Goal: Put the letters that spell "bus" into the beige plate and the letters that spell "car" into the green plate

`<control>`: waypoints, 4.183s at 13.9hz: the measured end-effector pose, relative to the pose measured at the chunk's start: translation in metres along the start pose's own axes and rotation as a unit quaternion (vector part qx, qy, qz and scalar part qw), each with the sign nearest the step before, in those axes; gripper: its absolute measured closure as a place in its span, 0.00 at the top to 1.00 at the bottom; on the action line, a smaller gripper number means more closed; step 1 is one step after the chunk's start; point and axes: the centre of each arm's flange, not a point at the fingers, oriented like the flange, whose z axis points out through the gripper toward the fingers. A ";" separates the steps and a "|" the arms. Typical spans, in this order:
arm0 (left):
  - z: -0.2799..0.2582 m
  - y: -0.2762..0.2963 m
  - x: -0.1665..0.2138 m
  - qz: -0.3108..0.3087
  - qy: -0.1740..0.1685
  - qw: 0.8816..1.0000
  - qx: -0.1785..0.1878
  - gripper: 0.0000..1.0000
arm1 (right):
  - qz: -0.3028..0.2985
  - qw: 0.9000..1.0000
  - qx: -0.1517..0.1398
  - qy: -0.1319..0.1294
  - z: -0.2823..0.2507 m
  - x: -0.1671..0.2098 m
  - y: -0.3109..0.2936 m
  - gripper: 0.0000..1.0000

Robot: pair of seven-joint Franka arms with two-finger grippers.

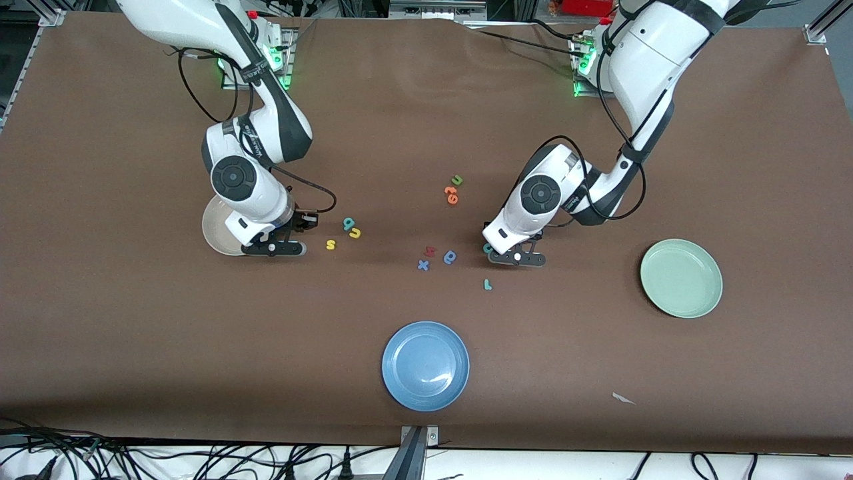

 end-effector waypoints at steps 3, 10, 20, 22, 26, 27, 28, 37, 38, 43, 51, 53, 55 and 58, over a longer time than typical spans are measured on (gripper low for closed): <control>-0.001 0.000 0.001 -0.005 0.001 1.000 0.000 0.42 | 0.003 1.000 0.005 0.008 0.012 -0.011 -0.031 0.33; -0.003 0.002 0.003 -0.008 0.004 1.000 -0.002 0.30 | 0.032 0.999 0.013 0.024 0.066 -0.038 -0.096 0.53; -0.030 -0.020 0.029 -0.010 0.003 1.000 0.008 0.30 | 0.035 0.999 0.013 0.028 0.070 -0.034 -0.092 0.30; -0.049 -0.051 0.045 0.000 0.003 1.000 0.013 0.30 | 0.036 0.999 0.014 0.030 0.069 -0.033 -0.091 0.30; -0.077 -0.150 0.070 0.052 -0.006 0.998 0.022 0.30 | 0.028 0.999 -0.001 0.041 0.033 -0.012 -0.058 0.30; -0.084 -0.183 0.074 0.069 -0.007 0.997 0.023 0.30 | 0.017 0.999 -0.011 0.038 0.020 -0.004 -0.038 0.30; -0.091 -0.217 0.077 0.085 -0.010 0.996 0.023 0.30 | 0.003 0.999 -0.022 0.031 0.009 0.003 -0.014 0.30; -0.078 -0.392 0.067 0.139 -0.034 0.988 0.066 0.45 | -0.058 0.995 -0.067 -0.043 0.056 -0.016 0.140 0.45; -0.074 -0.390 0.068 0.141 -0.035 0.987 0.064 0.55 | -0.059 0.995 -0.065 -0.036 0.050 -0.014 0.136 0.56; -0.089 -0.314 0.081 0.108 -0.010 0.993 0.038 1.00 | -0.009 0.999 -0.038 0.027 -0.017 0.014 0.078 0.99; -0.076 -0.074 0.053 -0.032 0.007 0.999 0.002 1.00 | 0.050 0.998 0.002 0.036 0.052 0.024 -0.036 0.48; -0.060 -0.037 0.045 -0.062 0.021 0.998 -0.014 1.00 | 0.050 0.998 0.003 0.040 0.061 0.025 -0.038 0.45; -0.047 -0.009 0.036 -0.084 0.022 0.996 -0.022 1.00 | 0.049 0.998 0.005 0.044 0.057 0.027 -0.039 0.46; -0.037 0.018 0.025 -0.108 0.024 0.993 -0.030 0.97 | 0.049 0.998 0.008 0.048 0.053 0.030 -0.041 0.46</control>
